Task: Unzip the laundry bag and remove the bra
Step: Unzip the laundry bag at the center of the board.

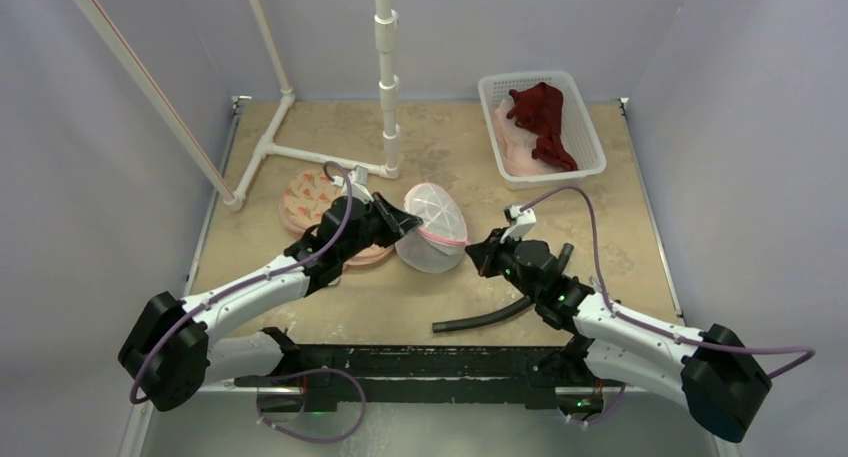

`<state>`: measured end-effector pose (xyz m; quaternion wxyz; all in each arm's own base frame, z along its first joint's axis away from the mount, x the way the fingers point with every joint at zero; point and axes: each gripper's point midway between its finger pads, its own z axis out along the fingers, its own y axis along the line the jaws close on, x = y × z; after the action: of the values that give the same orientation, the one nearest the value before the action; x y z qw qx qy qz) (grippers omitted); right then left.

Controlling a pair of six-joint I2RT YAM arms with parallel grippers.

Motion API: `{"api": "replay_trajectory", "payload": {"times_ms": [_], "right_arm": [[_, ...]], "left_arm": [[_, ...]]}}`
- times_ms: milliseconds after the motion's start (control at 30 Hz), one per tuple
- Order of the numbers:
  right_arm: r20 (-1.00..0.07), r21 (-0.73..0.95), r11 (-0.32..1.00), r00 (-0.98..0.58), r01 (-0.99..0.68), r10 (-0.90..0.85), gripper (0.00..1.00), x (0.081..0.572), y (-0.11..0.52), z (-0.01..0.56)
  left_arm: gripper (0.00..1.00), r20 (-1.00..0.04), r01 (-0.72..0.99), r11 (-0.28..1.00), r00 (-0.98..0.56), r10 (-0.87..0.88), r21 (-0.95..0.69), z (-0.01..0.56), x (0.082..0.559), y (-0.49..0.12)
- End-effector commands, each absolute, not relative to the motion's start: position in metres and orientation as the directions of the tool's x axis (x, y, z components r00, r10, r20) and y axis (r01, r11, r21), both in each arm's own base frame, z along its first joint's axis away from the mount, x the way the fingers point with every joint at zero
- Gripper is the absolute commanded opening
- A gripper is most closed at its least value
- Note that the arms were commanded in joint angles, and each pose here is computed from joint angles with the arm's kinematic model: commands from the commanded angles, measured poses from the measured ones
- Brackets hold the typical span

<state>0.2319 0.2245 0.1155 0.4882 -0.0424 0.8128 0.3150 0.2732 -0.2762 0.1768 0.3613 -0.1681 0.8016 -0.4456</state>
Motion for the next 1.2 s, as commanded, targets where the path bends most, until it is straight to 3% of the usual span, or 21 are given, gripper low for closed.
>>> {"api": "replay_trajectory", "payload": {"times_ms": [0, 200, 467, 700, 900, 1033, 1100, 1167], "right_arm": [[-0.826, 0.477, 0.835, -0.464, -0.273, 0.32, 0.0, 0.245, 0.205, 0.12], [-0.86, 0.456, 0.847, -0.382, -0.273, 0.339, 0.0, 0.249, 0.192, 0.147], [-0.908, 0.408, 0.821, -0.272, -0.398, 0.319, 0.0, 0.237, 0.189, 0.199], [-0.908, 0.412, 0.798, -0.27, -0.44, 0.32, 0.0, 0.23, 0.192, 0.203], [-0.894, 0.435, 0.778, -0.319, -0.452, 0.314, 0.0, 0.225, 0.2, 0.183], [-0.885, 0.446, 0.773, -0.348, -0.452, 0.308, 0.0, 0.222, 0.203, 0.169], [-0.885, 0.445, 0.773, -0.354, -0.451, 0.302, 0.0, 0.223, 0.204, 0.166], [-0.883, 0.444, 0.777, -0.363, -0.447, 0.296, 0.0, 0.224, 0.206, 0.162]], "left_arm": [[0.0, -0.481, 0.141, 0.536, -0.664, -0.573, -0.833, 0.199, 0.275, -0.268], [0.0, -0.508, 0.199, 0.537, -0.687, -0.52, -0.82, 0.203, 0.273, -0.272], [0.0, -0.522, 0.367, 0.405, -0.754, -0.398, -0.838, 0.229, 0.28, -0.322], [0.0, -0.621, 0.534, 0.332, -0.734, -0.274, -0.777, 0.254, 0.296, -0.359], [0.0, -0.625, 0.456, 0.494, -0.738, -0.255, -0.74, 0.197, 0.315, -0.347], [0.41, -0.591, 0.382, 0.56, -0.766, -0.252, -0.735, 0.157, 0.311, -0.334], [0.53, -0.566, 0.337, 0.577, -0.777, -0.275, -0.744, 0.147, 0.308, -0.327], [0.57, -0.538, 0.289, 0.582, -0.782, -0.315, -0.76, 0.145, 0.304, -0.32]]}}
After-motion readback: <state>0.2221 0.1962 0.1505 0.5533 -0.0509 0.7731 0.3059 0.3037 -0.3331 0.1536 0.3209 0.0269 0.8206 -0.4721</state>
